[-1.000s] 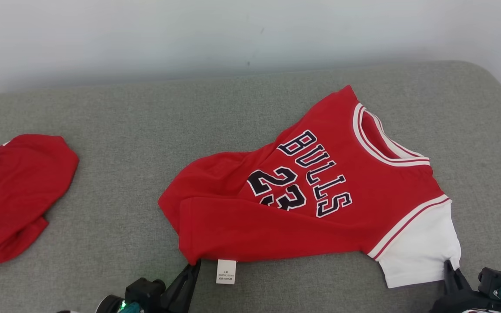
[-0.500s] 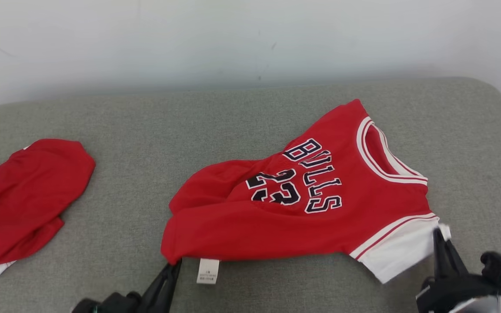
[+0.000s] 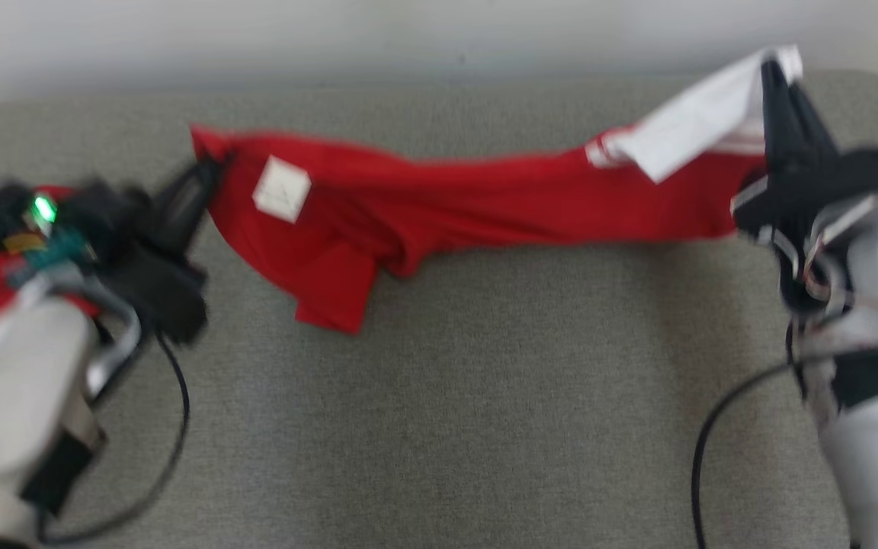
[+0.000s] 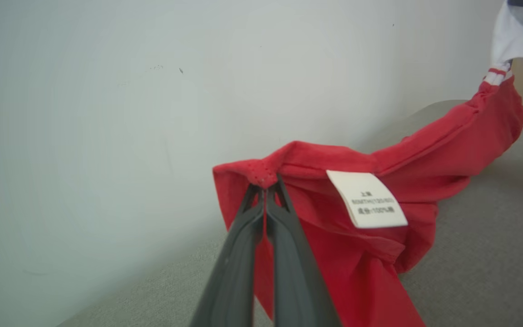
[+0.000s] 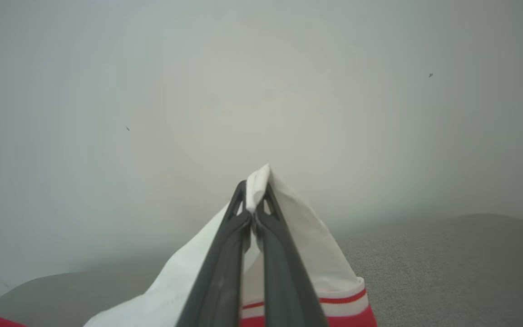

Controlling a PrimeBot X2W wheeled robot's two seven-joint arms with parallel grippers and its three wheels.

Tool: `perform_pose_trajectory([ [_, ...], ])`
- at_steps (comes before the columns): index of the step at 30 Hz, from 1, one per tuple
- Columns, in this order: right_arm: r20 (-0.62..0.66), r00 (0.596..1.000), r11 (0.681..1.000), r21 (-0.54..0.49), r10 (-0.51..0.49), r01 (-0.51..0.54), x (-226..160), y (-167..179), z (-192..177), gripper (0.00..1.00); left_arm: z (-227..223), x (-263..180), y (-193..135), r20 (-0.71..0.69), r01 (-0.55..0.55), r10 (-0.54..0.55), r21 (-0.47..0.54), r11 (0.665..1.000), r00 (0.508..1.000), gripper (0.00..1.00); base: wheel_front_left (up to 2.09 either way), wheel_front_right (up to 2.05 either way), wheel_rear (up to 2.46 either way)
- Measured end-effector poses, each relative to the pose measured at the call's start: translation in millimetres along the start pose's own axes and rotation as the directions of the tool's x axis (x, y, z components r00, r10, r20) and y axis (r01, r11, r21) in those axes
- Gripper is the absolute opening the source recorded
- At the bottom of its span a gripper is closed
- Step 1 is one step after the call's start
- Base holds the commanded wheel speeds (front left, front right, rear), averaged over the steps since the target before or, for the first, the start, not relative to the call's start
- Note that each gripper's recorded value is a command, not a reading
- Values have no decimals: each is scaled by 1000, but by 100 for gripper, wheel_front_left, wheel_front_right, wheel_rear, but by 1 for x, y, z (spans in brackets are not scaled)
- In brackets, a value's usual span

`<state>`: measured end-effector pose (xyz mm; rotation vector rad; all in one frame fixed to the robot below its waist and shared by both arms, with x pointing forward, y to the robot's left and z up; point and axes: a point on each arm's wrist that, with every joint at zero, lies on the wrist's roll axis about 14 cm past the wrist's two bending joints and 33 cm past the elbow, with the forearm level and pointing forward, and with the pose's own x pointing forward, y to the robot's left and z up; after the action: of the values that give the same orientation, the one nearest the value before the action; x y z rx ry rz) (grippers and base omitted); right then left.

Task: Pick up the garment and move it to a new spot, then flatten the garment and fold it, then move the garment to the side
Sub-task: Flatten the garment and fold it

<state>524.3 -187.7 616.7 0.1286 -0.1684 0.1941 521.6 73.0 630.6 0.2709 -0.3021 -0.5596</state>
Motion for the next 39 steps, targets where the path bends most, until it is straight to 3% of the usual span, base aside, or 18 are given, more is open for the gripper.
perform_pose_trajectory([
  [9,67,998,998,-64,-14,18,112,-22,55,0,21,90,70,28,-17,15,70,997,1000,0,0,0,0],
  [13,85,996,999,-3,-40,40,145,-26,64,0,18,117,90,25,-33,31,92,995,999,0,0,0,0],
  [17,113,988,995,28,-101,99,160,-43,81,0,33,143,93,57,-25,20,88,996,998,0,0,0,0],
  [22,221,967,987,-76,-125,144,162,-50,148,0,94,164,103,164,-51,33,105,993,986,0,0,0,0],
  [28,369,926,973,-176,-78,152,160,-31,225,0,149,171,103,272,-64,34,104,993,962,0,0,0,0],
  [33,380,924,972,-202,-33,118,171,-12,222,0,158,176,95,310,-47,8,119,992,951,0,0,0,0],
  [39,320,947,973,-214,-13,85,188,-10,173,0,115,186,84,272,-1,-32,121,993,962,0,0,0,0],
])
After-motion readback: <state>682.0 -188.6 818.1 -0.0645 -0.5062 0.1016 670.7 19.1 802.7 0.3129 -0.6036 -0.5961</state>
